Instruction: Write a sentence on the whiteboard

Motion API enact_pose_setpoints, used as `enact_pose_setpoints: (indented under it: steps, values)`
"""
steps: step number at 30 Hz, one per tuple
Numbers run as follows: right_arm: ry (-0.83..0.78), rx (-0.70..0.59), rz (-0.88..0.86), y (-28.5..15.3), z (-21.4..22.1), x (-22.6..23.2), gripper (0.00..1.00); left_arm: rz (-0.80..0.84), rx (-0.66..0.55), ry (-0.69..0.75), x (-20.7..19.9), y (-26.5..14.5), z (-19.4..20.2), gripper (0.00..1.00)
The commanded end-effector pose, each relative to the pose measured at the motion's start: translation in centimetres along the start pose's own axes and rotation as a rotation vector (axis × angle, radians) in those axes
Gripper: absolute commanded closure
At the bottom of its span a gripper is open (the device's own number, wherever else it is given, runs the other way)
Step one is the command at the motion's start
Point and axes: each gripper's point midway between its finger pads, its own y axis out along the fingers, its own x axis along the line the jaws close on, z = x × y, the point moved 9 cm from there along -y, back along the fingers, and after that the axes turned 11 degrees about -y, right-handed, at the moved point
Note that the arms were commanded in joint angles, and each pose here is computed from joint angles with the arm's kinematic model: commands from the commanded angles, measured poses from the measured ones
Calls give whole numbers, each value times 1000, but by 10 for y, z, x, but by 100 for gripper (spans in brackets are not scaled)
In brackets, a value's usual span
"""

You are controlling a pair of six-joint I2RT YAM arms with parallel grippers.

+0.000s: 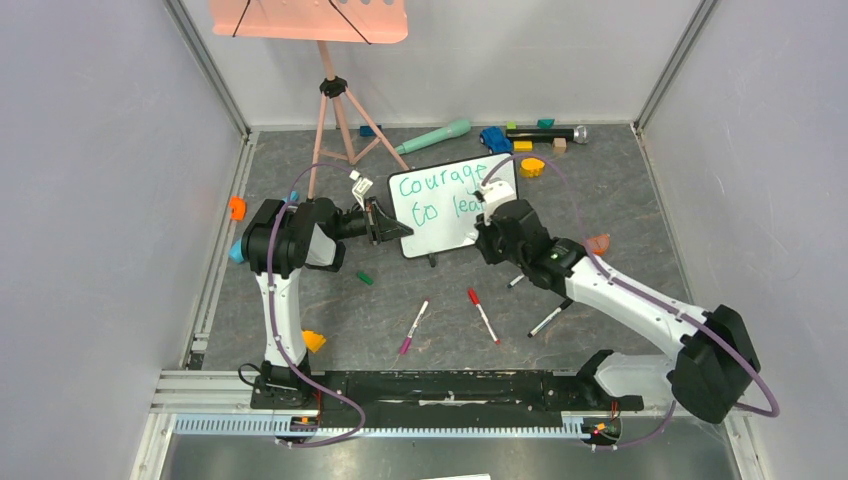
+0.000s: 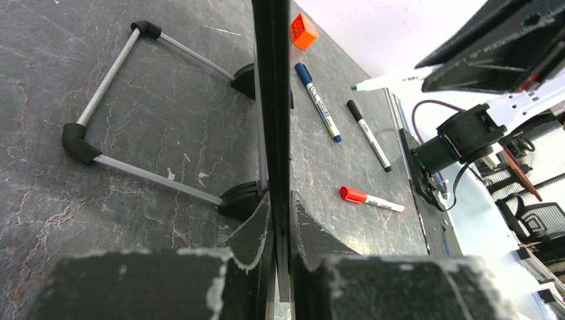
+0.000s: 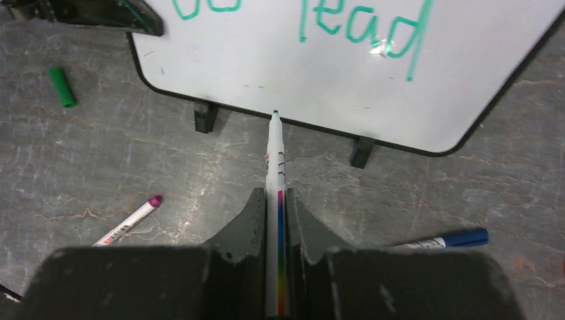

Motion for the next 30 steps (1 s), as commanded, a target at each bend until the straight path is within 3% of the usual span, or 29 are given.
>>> enact_pose_setpoints:
  steps: [1,30]
  values:
    - [-29,-66,36,5,-25,13,100,37,0,164,-5,3,-7,98]
    - [-128,-76,-13,35,-41,46,100,36,5,168,-4,3,-3,96]
